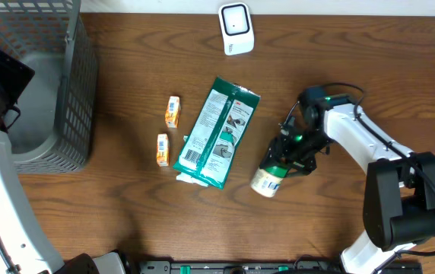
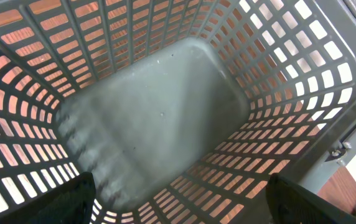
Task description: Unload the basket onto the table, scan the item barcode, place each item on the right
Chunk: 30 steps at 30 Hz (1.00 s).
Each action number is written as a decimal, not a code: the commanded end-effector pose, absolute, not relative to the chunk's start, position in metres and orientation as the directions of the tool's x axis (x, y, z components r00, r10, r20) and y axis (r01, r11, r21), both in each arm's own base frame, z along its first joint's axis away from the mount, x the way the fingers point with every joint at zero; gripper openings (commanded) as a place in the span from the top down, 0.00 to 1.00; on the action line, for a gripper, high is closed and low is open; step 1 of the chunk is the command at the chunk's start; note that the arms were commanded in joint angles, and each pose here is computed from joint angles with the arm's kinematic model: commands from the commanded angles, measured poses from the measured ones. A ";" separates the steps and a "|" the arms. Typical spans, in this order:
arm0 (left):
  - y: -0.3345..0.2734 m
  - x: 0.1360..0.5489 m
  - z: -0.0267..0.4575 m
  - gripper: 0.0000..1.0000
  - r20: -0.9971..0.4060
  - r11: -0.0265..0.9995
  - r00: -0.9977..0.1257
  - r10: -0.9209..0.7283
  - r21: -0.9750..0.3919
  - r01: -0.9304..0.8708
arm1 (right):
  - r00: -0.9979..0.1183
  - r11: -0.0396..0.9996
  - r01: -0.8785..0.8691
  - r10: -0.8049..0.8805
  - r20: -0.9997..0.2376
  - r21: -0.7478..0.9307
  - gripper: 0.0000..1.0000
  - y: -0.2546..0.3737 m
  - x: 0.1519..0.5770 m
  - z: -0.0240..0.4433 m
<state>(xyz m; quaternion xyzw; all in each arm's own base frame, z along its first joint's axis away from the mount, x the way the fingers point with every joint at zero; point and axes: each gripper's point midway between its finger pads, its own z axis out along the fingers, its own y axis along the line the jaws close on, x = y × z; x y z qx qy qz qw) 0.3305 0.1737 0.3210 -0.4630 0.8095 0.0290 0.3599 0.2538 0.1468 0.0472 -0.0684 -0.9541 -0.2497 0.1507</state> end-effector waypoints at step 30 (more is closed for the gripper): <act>0.176 0.330 0.322 0.12 -0.615 0.570 -0.312 -0.724 -0.280 -0.772 | -0.992 0.944 0.118 0.099 0.078 0.307 0.01 0.111 0.315 0.046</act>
